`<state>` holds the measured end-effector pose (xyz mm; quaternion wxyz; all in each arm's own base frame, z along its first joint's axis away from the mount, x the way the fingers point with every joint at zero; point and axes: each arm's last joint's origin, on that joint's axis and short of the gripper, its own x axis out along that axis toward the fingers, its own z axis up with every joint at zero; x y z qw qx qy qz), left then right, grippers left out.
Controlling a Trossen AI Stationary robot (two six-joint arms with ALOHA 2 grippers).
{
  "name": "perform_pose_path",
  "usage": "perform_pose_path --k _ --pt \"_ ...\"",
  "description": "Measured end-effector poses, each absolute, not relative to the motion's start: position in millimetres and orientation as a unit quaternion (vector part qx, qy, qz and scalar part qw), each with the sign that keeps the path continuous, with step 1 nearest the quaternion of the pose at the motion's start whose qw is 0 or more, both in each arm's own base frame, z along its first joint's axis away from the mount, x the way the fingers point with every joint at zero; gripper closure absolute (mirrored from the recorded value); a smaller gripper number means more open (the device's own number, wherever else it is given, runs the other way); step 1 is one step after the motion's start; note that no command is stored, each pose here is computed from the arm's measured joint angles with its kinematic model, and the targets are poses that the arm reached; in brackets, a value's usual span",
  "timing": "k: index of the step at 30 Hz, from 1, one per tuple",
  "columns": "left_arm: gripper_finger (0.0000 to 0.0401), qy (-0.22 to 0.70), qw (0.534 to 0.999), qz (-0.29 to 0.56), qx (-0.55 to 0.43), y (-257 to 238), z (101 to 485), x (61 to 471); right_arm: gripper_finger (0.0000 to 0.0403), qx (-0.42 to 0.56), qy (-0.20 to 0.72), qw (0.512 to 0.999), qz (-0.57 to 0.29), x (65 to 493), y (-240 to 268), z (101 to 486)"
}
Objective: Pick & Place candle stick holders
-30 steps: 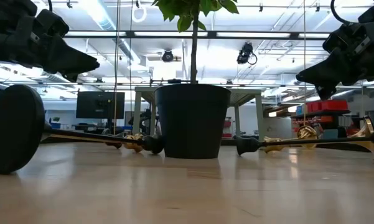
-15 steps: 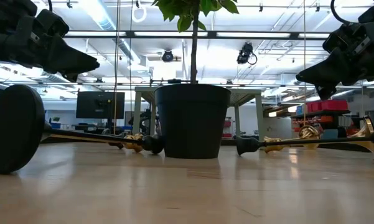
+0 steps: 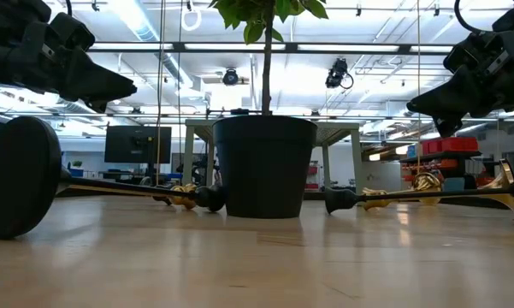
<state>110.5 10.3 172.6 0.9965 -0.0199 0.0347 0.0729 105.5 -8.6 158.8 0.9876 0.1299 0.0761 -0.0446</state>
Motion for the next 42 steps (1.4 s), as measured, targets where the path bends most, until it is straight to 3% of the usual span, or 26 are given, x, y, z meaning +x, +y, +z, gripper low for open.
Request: perform_pose_path --k 4,8,12,23,26,28,35,37,42 --pt "0.0302 0.03 0.997 0.073 -0.02 10.3 173.4 110.6 0.0381 0.127 0.076 0.988 -0.044 105.5 -8.6 158.7" --pt "0.0302 0.031 0.997 0.073 -0.02 10.3 173.4 110.6 0.0381 0.045 0.078 0.994 -0.064 105.3 -10.1 159.0" --pt "0.0302 0.031 0.997 0.073 -0.02 10.3 173.4 110.6 0.0381 0.027 0.065 0.995 -0.076 105.6 -10.9 161.5" --pt "0.0302 0.025 0.997 0.062 -0.04 9.6 174.2 110.7 0.0381 0.004 -0.153 0.98 -0.123 101.4 -13.4 203.7" --pt "0.0302 0.023 0.996 0.057 -0.07 9.3 174.4 110.7 0.0381 -0.029 -0.223 0.955 -0.194 94.2 -16.4 218.1" --pt "0.0302 0.022 0.995 0.062 -0.072 9.6 174.5 110.7 0.0381 -0.012 -0.243 0.941 -0.234 91.1 -18.4 221.9" --pt "0.0302 0.005 0.994 0.078 -0.072 10.6 177.5 110.7 0.0381 -0.05 -0.284 0.925 -0.248 84.8 -18.7 236.3" --pt "0.0302 -0.002 0.993 0.096 -0.071 11.7 178.6 110.5 0.0381 -0.057 -0.245 0.934 -0.253 85.1 -19.5 253.0" --pt "0.0302 -0.006 0.987 0.142 -0.071 14.3 178.8 109.9 0.0362 -0.063 0.004 0.937 -0.343 89.3 -28.5 302.2"
